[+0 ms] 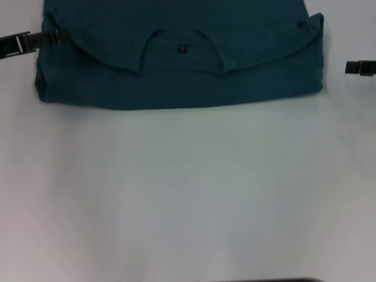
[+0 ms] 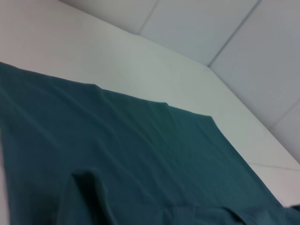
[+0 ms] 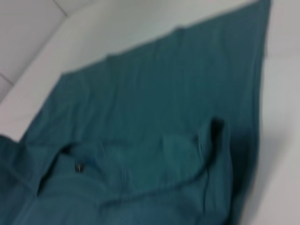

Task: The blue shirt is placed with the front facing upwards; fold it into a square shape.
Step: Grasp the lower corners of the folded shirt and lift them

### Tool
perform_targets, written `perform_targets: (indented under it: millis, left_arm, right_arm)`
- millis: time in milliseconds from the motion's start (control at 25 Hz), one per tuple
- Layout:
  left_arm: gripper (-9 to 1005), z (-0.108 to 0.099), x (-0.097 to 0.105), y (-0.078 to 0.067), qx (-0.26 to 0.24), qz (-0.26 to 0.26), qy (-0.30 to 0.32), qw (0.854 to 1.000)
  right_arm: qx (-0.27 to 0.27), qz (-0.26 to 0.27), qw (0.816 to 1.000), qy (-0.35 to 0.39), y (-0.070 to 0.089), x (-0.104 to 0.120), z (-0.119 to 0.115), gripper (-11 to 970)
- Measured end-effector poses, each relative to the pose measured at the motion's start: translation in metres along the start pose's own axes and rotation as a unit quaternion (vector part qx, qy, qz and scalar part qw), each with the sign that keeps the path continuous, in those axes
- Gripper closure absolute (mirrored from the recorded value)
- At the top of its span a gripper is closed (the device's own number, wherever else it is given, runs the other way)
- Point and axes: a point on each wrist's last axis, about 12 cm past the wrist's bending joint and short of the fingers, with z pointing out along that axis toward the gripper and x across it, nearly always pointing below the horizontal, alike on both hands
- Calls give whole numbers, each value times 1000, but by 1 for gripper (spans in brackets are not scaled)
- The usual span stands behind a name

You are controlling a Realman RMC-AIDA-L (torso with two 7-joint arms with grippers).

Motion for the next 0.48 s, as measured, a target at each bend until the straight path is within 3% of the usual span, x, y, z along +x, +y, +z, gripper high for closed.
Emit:
perform_targets:
  millis: [200, 480]
  left_arm:
    - [135, -1, 8, -1, 12, 15, 6, 1000]
    - [135, -1, 15, -1, 10, 23, 8, 1000]
  right_arm:
    - [3, 16, 1000, 26, 2, 2, 5, 357]
    - [-13, 22, 999, 29, 16, -2, 28, 358]
